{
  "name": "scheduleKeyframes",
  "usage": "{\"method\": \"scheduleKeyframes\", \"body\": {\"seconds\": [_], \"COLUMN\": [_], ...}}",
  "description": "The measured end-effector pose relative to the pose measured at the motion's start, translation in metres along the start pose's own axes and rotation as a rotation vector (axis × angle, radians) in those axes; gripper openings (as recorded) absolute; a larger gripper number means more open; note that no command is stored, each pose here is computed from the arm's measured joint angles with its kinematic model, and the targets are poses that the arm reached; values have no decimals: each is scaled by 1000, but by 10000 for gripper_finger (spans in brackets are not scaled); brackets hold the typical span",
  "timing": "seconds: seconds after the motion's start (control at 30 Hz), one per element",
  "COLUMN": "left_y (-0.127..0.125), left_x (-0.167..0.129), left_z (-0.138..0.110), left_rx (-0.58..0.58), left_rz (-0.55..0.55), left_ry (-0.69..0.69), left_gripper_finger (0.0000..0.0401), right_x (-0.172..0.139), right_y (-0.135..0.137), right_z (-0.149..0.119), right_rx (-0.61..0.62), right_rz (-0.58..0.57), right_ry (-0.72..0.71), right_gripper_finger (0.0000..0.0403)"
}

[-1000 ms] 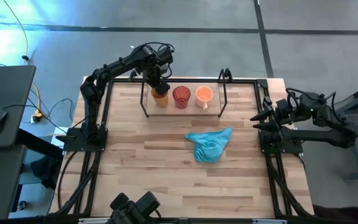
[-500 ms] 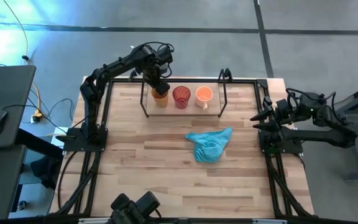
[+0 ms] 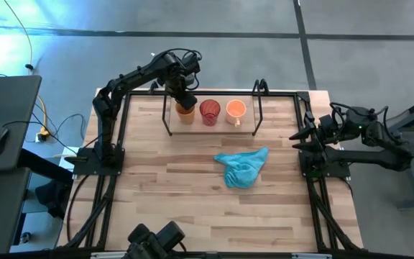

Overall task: Stack small to large cups/mugs on shelf
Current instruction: Return to Home Position

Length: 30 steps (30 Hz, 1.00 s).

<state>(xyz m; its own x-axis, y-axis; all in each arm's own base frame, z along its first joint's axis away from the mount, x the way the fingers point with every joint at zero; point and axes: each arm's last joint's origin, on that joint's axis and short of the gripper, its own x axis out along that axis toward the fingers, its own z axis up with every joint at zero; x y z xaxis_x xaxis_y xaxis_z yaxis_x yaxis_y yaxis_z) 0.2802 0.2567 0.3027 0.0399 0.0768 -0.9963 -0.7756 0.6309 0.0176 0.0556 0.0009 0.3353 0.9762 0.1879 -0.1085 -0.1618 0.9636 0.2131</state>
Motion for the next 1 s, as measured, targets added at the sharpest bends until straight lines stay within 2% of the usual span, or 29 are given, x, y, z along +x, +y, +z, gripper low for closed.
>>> {"method": "scheduleKeyframes", "body": {"seconds": [0.3, 0.6, 0.7, 0.83, 1.0], "left_y": [1, 6, 1, -15, -54], "left_x": [-12, -55, -84, -130, -184], "left_z": [-6, -28, -40, -65, -113], "left_rx": [-1, -22, -21, 34, 214], "left_rz": [-2, -30, -90, -228, -417], "left_ry": [-28, -142, -227, -369, -617], "left_gripper_finger": [119, 120, 120, 122, 122], "right_x": [0, 0, 0, 0, 0], "right_y": [0, 0, 0, 0, 0], "right_z": [0, 1, 2, 1, 1], "right_rx": [-1, -5, -7, -2, 4], "right_rz": [0, 1, 2, 2, 1], "right_ry": [-1, -10, -15, -15, -8], "right_gripper_finger": [130, 130, 130, 130, 130]}}
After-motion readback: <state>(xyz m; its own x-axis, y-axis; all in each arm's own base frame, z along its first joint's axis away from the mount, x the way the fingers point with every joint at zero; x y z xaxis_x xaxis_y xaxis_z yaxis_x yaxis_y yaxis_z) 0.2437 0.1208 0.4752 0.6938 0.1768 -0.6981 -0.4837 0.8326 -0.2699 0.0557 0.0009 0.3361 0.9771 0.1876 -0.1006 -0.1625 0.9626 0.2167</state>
